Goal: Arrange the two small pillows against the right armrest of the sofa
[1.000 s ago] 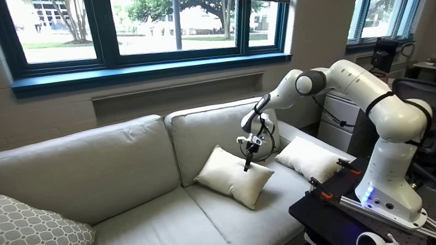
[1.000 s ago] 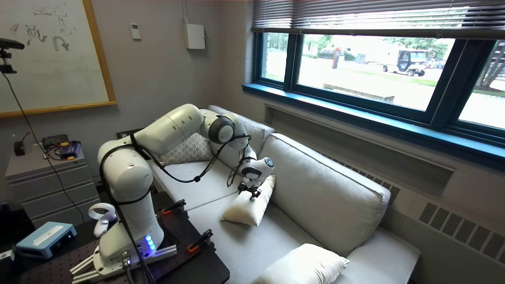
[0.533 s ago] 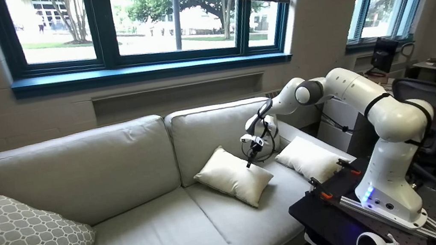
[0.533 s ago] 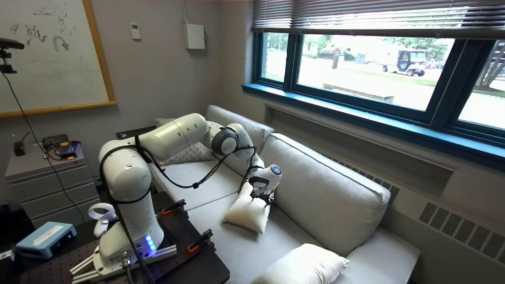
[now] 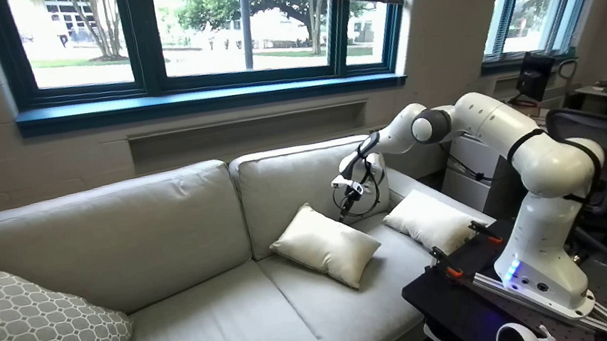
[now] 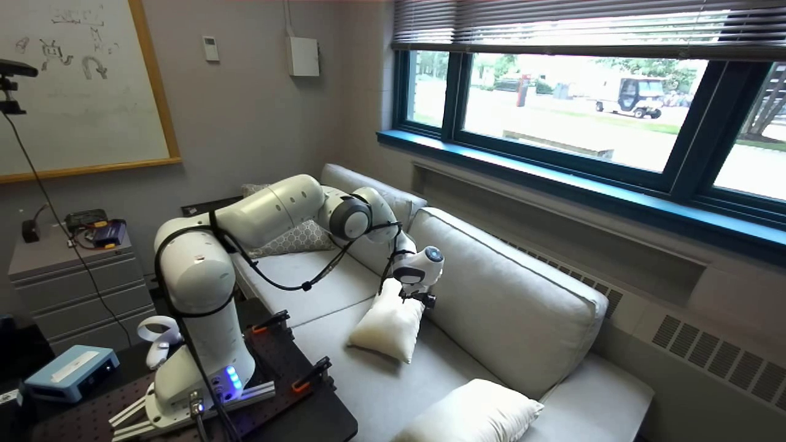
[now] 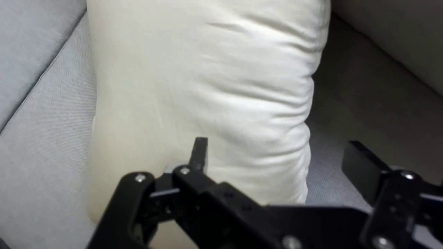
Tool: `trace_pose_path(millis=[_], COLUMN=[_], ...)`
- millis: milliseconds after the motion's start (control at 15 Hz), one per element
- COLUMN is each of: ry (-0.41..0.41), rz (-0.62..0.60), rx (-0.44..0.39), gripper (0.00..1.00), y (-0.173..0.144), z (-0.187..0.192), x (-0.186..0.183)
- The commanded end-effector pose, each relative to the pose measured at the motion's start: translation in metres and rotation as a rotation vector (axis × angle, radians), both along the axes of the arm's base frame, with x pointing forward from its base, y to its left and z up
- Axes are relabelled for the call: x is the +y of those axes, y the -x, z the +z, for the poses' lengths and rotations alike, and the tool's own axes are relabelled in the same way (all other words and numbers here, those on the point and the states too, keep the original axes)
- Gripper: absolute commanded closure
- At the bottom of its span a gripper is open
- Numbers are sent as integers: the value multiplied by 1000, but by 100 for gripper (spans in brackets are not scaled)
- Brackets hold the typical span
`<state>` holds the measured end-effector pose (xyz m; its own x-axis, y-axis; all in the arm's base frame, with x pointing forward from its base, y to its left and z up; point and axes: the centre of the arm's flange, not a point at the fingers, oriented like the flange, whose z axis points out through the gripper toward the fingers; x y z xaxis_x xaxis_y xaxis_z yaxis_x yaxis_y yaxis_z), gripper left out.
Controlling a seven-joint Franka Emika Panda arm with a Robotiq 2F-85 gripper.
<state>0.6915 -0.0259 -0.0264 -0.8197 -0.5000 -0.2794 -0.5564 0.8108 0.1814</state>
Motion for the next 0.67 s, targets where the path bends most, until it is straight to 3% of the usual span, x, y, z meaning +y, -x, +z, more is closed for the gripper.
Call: trace_pose_path(millis=[0, 67, 133, 600], ry=[-42, -50, -17, -49], rz=[39, 56, 27, 54], rx=[-3, 4, 12, 42], gripper=[0, 0, 0, 0], y=[-35, -39, -9, -26], z=[-18, -22, -4, -33], x=[-18, -22, -12, -28])
